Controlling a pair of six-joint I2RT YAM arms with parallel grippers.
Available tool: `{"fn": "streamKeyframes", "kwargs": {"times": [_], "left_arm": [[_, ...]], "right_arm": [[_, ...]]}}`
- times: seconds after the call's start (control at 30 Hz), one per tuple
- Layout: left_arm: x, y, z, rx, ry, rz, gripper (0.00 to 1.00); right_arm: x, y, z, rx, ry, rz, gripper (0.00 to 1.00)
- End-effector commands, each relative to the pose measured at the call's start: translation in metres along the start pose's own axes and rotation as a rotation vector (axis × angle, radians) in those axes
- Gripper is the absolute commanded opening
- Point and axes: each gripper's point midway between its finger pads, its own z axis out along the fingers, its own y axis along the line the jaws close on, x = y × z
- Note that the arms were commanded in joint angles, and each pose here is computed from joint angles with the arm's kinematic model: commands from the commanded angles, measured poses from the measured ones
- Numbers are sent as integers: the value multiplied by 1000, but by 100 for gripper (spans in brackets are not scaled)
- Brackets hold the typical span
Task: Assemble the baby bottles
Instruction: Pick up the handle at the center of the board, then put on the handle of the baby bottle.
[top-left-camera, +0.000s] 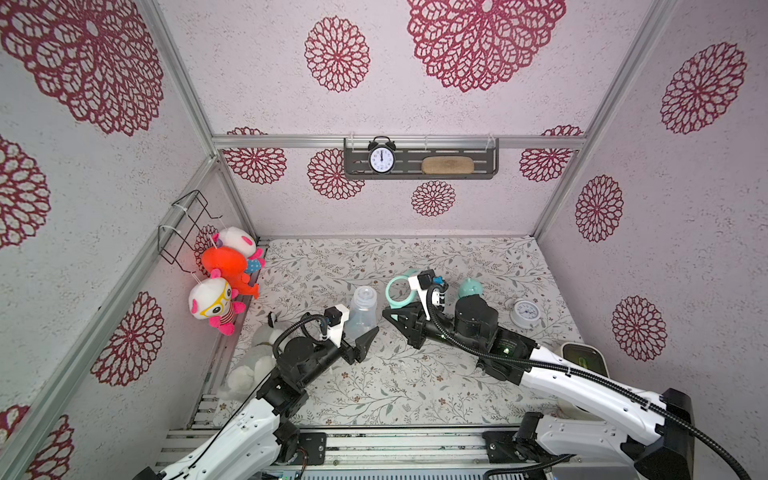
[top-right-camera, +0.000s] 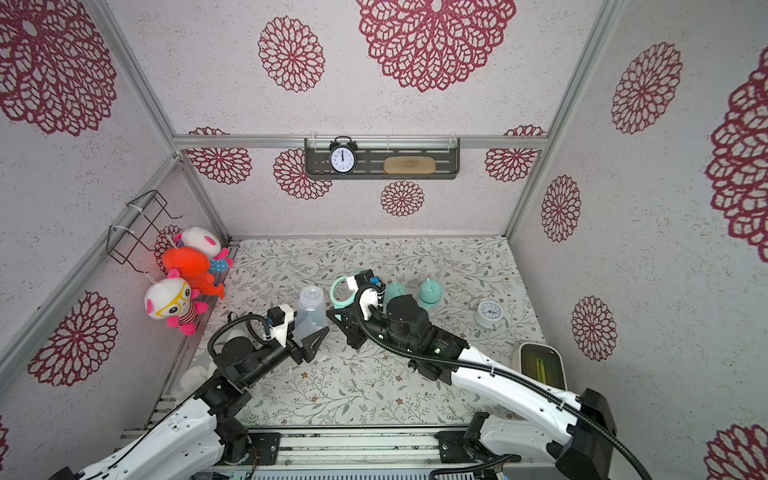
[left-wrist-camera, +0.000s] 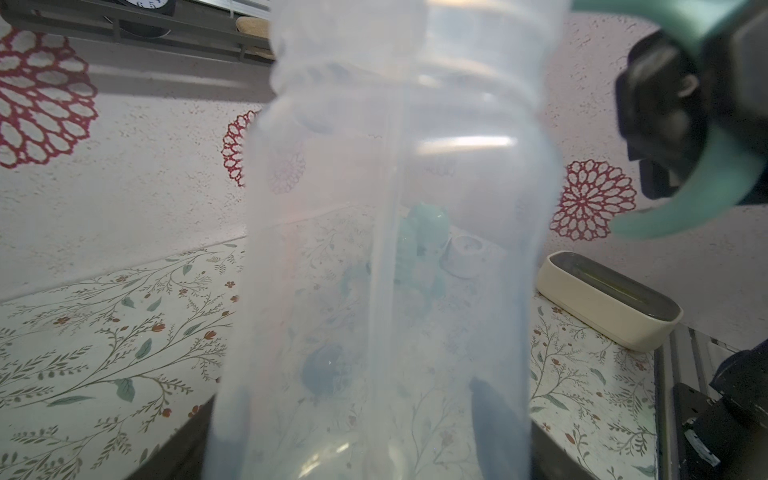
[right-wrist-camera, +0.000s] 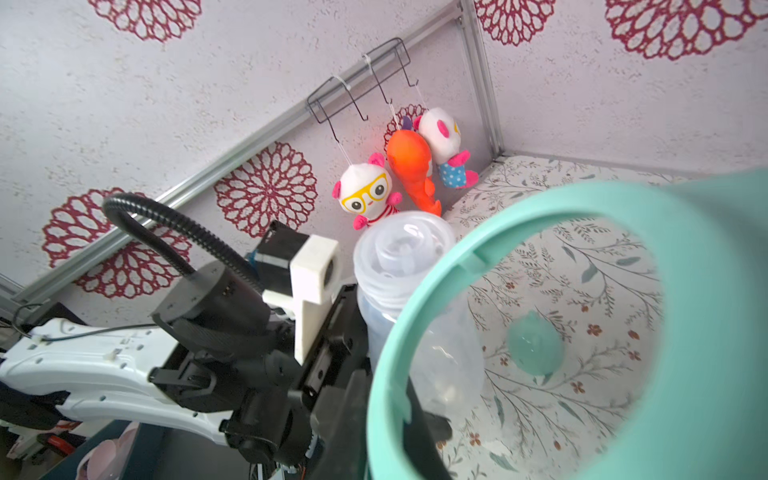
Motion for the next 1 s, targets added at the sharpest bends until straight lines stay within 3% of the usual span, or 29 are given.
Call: {"fn": "streamKeyframes", "kwargs": {"times": [0.0,0.43,0.97], "left_arm": [[-27,-7,1,41,-99,27,0],[-31,-11,2,62,-112,31,0],[-37,-9,2,47,-137,44,0]], "right_arm": [[-33,28,5,-128,-90,34,0],[-52,49,18,-284,-179,128,0],[-44,62,29,-389,-146,248,0]]}}
